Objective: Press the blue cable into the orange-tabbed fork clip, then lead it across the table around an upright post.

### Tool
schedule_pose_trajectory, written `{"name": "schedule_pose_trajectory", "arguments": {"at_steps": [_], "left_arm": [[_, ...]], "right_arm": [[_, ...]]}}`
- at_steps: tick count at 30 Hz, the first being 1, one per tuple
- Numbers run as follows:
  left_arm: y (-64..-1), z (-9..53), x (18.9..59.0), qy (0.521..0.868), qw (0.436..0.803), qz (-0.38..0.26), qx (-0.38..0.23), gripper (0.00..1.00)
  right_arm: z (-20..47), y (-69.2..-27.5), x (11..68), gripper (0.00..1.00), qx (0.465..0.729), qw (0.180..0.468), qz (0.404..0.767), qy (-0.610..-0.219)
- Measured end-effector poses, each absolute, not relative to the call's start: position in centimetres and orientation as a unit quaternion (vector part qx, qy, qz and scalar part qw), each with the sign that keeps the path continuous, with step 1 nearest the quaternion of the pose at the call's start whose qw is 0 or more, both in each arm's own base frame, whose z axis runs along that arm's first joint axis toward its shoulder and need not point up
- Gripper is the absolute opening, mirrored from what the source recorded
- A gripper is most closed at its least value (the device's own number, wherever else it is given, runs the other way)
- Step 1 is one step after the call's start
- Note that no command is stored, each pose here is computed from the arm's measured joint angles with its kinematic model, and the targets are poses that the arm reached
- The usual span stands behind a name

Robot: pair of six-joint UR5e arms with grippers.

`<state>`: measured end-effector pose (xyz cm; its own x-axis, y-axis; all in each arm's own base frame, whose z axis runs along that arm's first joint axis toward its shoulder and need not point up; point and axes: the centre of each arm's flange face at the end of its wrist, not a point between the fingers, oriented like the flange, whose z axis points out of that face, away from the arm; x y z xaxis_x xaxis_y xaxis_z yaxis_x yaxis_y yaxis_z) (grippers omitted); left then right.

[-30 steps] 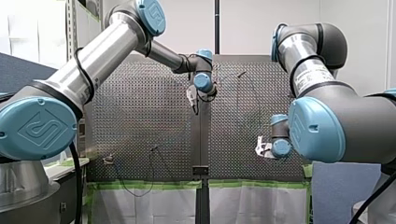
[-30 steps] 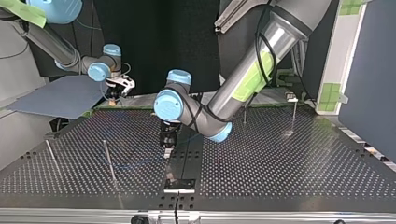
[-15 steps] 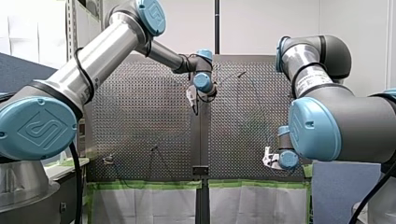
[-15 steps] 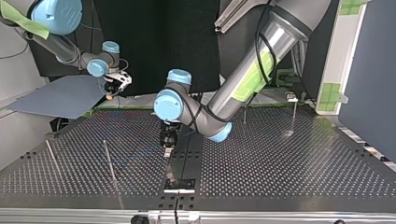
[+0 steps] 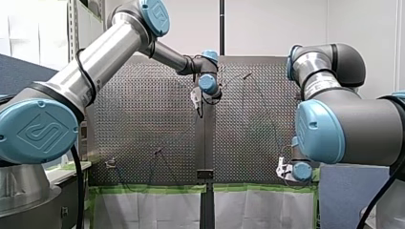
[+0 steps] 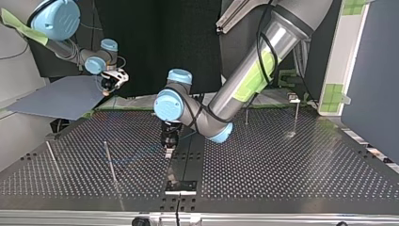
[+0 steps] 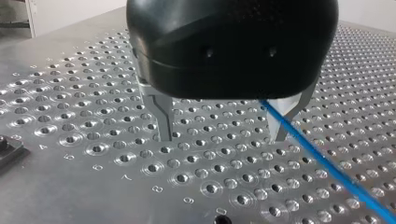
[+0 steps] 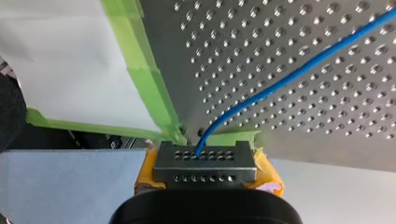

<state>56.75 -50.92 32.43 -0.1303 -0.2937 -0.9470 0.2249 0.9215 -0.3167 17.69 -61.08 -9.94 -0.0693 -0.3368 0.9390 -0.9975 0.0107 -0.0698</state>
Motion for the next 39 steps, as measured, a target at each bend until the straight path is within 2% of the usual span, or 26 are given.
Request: {"name": "schedule_pose_trajectory", "arguments": {"at_steps": [10,27,34,39], "left_arm": [[-50.9,32.4,56.7,0.728,0.657,-0.194,-0.024,1.00],[-49.6,31.7,55.0,0.770,0.619,-0.149,-0.041,1.00],[-49.1,34.0,53.5,0.777,0.612,-0.142,-0.044,1.00],[-49.5,35.4,52.0,0.784,0.603,-0.146,-0.023,1.00]], "right_arm": [[-10.3,-61.4,16.3,0.00,0.553,0.395,0.422,-0.601],[-10.3,-61.5,16.1,0.00,0.551,0.396,0.422,-0.602],[-10.3,-61.5,16.1,0.00,0.551,0.396,0.422,-0.602],[-10.3,-61.5,16.2,0.00,0.551,0.395,0.422,-0.601]]}}
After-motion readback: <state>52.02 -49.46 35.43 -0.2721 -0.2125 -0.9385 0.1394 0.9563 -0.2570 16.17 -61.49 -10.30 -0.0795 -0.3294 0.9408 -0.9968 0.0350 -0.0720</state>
